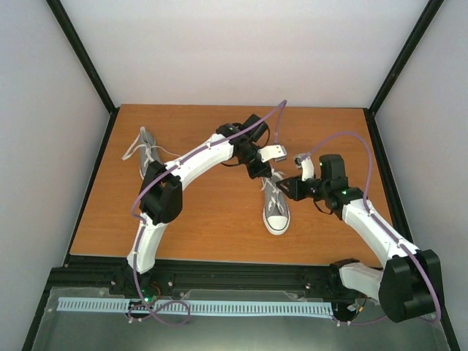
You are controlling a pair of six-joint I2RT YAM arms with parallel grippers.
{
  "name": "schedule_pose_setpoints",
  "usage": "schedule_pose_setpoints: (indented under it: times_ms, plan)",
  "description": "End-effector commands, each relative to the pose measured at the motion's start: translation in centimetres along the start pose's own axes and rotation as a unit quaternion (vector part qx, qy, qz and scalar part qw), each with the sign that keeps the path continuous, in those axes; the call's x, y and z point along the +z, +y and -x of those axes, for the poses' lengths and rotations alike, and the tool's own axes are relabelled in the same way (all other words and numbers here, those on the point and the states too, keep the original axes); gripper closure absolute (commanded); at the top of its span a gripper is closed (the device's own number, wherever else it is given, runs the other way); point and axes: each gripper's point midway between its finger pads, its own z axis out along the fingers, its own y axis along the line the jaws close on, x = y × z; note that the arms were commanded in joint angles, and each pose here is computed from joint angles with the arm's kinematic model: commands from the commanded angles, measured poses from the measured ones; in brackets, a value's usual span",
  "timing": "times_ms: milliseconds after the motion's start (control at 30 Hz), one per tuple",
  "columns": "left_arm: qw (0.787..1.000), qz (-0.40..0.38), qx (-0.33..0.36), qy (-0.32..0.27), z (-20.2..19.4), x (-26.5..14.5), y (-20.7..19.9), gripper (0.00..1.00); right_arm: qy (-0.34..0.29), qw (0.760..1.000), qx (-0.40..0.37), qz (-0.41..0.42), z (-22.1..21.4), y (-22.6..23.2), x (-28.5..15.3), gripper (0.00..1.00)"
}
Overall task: Tie the shoes
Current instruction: Cross the shoelace with the shoelace.
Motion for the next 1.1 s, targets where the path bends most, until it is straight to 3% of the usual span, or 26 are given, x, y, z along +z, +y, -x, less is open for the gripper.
schedule_pose_setpoints:
  times_ms: [0, 200, 500, 1067]
  plan:
    - [0.999, 0.017, 0.006, -0.032, 1.9, -2.1, 0.0, 0.99, -0.067, 0.994, -0.033, 0.084, 1.7, 2.6, -0.1, 0.69]
    - [0.999, -0.005, -0.007, -0.045, 2.5, -2.5, -0.2, 0.99, -0.048, 0.994, 0.009, 0.102, 0.2, 0.7, 3.2, 0.75]
    - [0.999, -0.023, -0.004, -0.044, 2.4, -2.1, -0.5, 0.99, -0.125, 0.991, -0.054, 0.005, 1.9, -3.0, 3.9, 0.78]
    - [0.997, -0.045, -0.022, -0.051, 2.5, -1.6, 1.0, 0.99, -0.139, 0.982, -0.125, -0.023, 2.5, -4.3, 6.3, 0.75]
